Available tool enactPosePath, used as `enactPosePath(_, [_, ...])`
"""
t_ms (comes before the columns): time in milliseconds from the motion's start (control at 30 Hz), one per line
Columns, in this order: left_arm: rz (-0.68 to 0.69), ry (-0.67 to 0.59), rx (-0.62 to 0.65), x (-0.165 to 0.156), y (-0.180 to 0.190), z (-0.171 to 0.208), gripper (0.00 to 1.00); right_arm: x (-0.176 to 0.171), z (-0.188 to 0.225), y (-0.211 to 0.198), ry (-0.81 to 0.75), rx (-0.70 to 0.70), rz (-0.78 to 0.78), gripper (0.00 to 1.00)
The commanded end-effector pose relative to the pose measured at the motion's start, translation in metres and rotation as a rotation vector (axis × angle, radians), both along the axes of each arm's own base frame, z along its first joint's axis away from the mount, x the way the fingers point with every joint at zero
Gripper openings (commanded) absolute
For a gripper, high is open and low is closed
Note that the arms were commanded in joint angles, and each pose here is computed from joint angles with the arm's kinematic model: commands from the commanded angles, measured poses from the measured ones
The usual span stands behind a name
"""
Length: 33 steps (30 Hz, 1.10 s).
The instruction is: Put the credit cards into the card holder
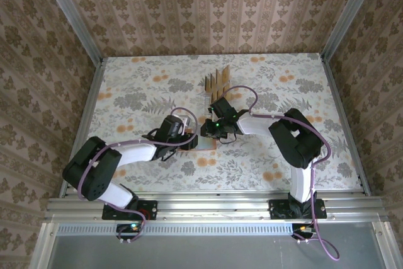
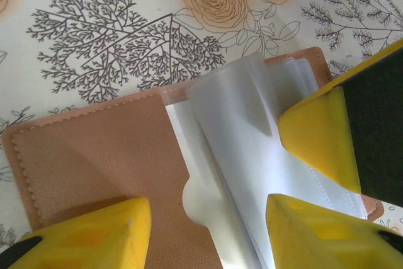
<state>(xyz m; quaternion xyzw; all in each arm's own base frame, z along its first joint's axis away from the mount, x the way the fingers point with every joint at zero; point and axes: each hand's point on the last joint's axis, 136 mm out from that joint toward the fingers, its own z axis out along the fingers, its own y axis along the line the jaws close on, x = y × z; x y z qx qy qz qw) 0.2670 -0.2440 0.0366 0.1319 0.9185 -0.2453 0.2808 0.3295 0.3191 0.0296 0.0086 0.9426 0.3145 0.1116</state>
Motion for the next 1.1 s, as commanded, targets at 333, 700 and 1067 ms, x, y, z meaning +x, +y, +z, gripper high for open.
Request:
enactPosePath(333, [-0.029,0.002,0.181,-0.006,0.008,-0.023,0.45,-0.007,-0.001,0.004,0.029,0.018,0.005,0.22])
enactPosePath(700, [-0.042,0.030,0.229,-0.010,0.007,-0.035,0.40,0.003,0.030,-0.007,-0.027,0.046,-0.028,0.34])
enactPosePath(1067, [-0.046,0.035,0.227,-0.011,0.005,-0.038,0.39,0.000,0.026,-0.013,-0.019,0.044,-0.045,0.45])
